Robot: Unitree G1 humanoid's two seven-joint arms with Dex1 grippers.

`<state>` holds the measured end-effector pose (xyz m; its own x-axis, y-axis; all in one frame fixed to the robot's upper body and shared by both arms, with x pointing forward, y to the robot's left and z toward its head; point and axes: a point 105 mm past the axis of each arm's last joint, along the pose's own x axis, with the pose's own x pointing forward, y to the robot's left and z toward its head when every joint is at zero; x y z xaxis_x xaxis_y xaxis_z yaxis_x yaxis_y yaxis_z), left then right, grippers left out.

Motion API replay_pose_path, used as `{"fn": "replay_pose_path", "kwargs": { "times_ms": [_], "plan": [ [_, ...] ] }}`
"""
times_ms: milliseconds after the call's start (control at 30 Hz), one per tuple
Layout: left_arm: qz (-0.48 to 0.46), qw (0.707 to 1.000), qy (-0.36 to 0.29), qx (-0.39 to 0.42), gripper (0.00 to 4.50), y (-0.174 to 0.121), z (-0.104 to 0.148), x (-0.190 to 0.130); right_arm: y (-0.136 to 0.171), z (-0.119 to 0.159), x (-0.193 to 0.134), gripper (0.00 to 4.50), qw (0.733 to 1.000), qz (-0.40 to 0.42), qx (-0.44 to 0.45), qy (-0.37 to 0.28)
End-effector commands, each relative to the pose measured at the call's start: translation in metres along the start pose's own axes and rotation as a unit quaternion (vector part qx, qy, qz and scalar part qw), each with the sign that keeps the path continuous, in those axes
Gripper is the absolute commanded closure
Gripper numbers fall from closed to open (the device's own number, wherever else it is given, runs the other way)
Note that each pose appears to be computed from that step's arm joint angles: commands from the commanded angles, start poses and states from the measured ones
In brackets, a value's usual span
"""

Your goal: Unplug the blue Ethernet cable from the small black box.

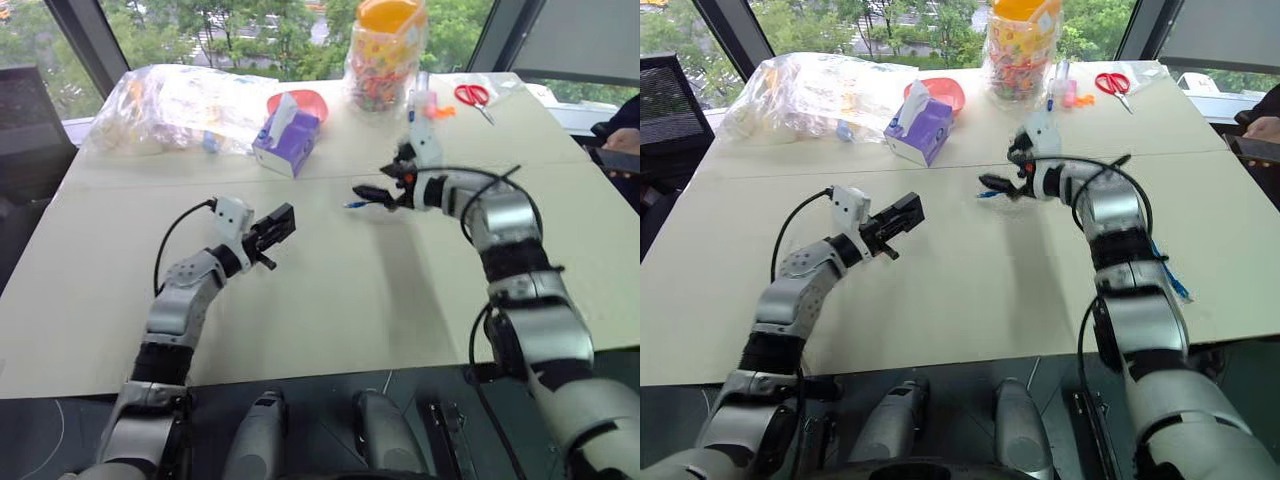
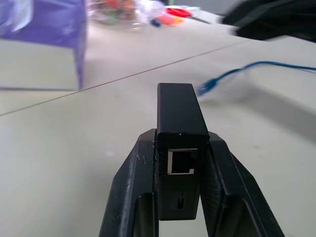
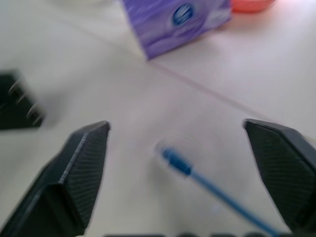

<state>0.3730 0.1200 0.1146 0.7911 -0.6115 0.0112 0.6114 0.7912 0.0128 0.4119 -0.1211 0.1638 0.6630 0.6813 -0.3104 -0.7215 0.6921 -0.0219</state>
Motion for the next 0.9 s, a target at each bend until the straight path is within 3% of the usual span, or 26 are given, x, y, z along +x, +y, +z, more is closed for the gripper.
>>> {"fn": "replay_pose_path", "kwargs": {
  "times_ms": [33,133,200,433,467,900],
  "plan": [
    [0.007,0.998,-0.019,0.052,4.00,0.002,0.002,0.007,0.023,0.010,-0.012,0.03,0.999,0.027,-0.022,-0.009],
    [0.021,0.997,-0.017,0.066,4.00,0.006,-0.007,0.009,0.033,0.004,-0.019,0.03,0.999,0.029,-0.015,-0.004],
    [0.024,0.997,-0.012,0.069,2.94,0.008,-0.014,0.006,0.039,-0.003,-0.024,0.00,0.999,0.033,-0.023,0.006],
    [0.040,0.996,0.003,0.076,0.16,0.017,-0.025,-0.010,0.043,-0.017,-0.033,0.00,0.999,0.030,-0.014,0.023],
    [0.045,0.996,0.003,0.072,0.01,0.019,-0.026,-0.015,0.042,-0.018,-0.033,0.00,0.999,0.028,-0.013,0.024],
    [0.110,0.992,-0.008,0.061,0.01,0.028,0.020,-0.082,0.033,-0.025,-0.043,0.00,0.999,0.021,-0.046,0.005]
  ]
}}
